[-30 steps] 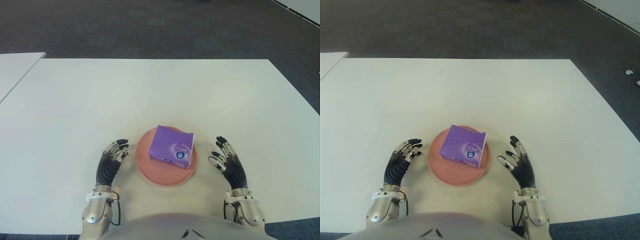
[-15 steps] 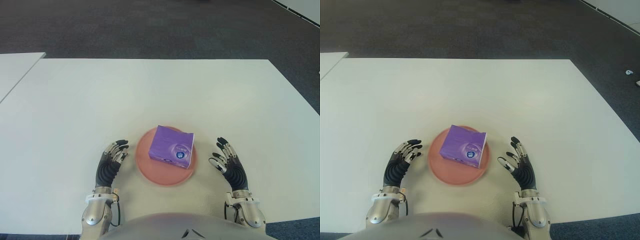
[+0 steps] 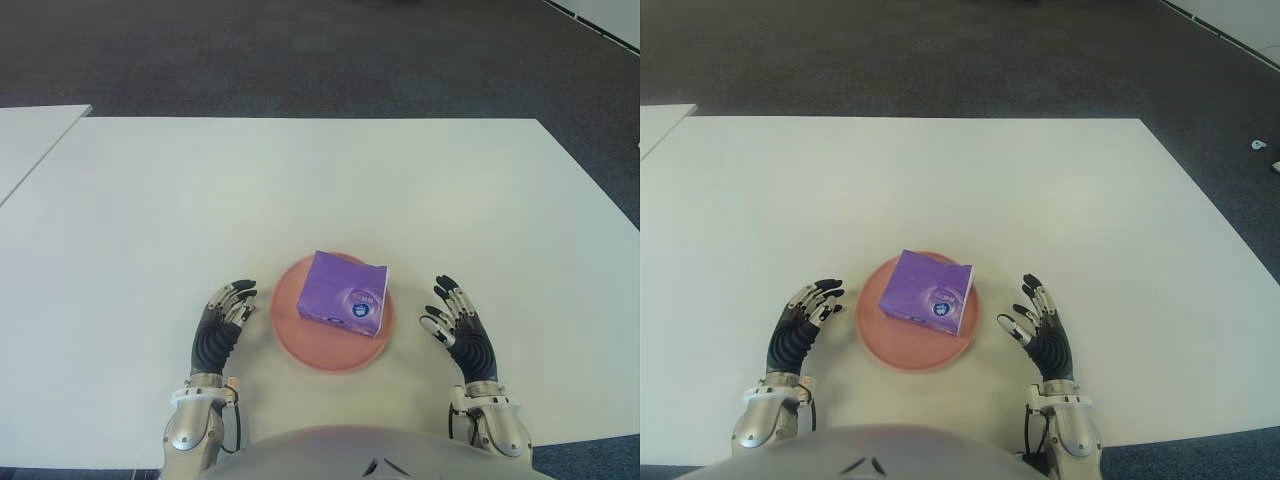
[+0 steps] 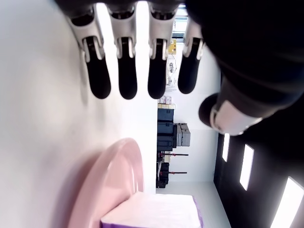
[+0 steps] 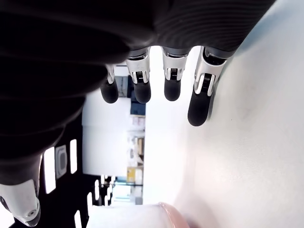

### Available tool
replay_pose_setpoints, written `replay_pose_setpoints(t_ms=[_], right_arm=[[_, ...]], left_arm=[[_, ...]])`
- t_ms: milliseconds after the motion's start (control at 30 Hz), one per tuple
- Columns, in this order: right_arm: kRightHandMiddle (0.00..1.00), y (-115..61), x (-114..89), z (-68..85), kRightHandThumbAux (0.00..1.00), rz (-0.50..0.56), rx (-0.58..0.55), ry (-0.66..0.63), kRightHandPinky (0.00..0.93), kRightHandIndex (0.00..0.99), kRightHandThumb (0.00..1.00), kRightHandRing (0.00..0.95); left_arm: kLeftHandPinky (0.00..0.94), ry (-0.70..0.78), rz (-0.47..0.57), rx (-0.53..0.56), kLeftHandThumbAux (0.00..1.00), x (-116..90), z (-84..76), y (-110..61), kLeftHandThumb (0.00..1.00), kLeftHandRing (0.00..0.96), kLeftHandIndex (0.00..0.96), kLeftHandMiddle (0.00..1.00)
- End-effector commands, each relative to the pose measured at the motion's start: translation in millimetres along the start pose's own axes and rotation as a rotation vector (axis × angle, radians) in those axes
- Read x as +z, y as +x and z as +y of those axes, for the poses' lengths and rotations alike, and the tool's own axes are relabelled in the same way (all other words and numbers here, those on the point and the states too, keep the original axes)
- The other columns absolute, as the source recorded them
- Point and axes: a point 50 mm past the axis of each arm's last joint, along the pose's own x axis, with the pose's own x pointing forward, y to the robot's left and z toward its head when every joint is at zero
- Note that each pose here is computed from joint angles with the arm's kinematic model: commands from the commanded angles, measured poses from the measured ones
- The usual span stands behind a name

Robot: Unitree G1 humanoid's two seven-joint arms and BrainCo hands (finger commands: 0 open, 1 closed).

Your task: Put the tissue paper into the plate.

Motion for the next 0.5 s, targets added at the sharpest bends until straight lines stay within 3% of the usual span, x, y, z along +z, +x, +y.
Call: replay_pose_setpoints(t_ms=[33,500], right_arm=[[0.078,-6.6,-11.3,0.1,0.614,0.071,-0.006,-0.004,0.000,0.031,0.176,0.013],[0.077,-7.0,-10.9,1.1,0.610,0.068,-0.019,-0.019,0.000,0.031,0.156,0.020]], left_arm=[[0.329,-0.005,0.049,-0.001,0.626,-7.0,0.2,-4.1,0.227,0.290,0.298,0.276],[0.335,-0.013,0.053,0.004,0.625,-6.3,-0.4,-4.8,0.234,0.297,0.293,0.281]])
